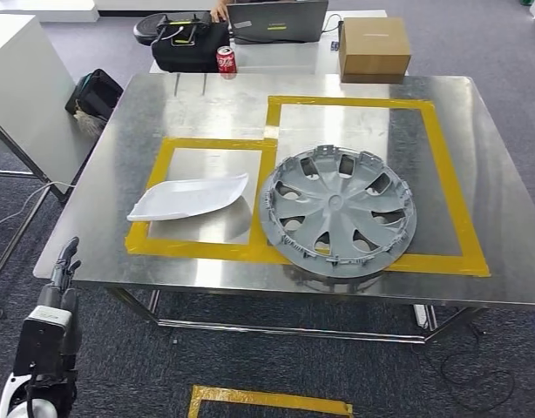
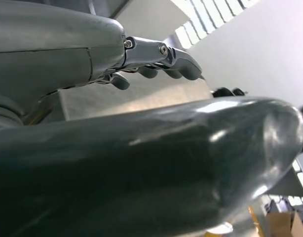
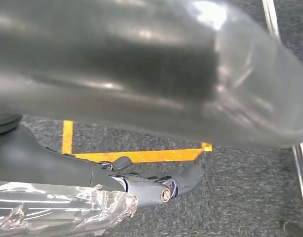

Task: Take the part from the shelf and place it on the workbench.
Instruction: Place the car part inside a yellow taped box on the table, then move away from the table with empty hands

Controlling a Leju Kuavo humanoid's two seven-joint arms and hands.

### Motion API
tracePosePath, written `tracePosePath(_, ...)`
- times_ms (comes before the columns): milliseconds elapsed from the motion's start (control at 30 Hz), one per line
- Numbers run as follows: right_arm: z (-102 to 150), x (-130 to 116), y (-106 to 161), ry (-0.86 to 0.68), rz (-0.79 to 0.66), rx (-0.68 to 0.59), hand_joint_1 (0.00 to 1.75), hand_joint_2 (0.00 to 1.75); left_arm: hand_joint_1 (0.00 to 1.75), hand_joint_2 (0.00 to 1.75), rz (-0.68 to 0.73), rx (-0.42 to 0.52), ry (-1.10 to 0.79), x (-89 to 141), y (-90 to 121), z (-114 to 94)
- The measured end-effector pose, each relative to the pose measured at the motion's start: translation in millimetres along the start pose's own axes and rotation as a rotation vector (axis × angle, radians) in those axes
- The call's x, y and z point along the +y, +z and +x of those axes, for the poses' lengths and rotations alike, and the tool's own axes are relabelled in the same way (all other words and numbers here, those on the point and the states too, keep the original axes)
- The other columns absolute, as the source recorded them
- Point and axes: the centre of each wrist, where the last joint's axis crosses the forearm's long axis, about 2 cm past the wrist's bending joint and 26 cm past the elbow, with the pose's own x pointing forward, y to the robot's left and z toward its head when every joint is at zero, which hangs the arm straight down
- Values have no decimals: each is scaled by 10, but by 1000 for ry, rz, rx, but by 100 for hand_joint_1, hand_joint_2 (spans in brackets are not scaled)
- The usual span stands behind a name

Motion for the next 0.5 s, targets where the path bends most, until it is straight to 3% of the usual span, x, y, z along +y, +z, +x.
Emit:
tracePosePath(333, 18, -2, 6, 58, 34, -12, 0, 0, 0, 0, 65, 109, 163, 12, 83, -146)
tracePosePath(500, 73, -35, -45, 96, 51, -44, 0, 0, 0, 0, 74, 219, 280, 14, 225, -252)
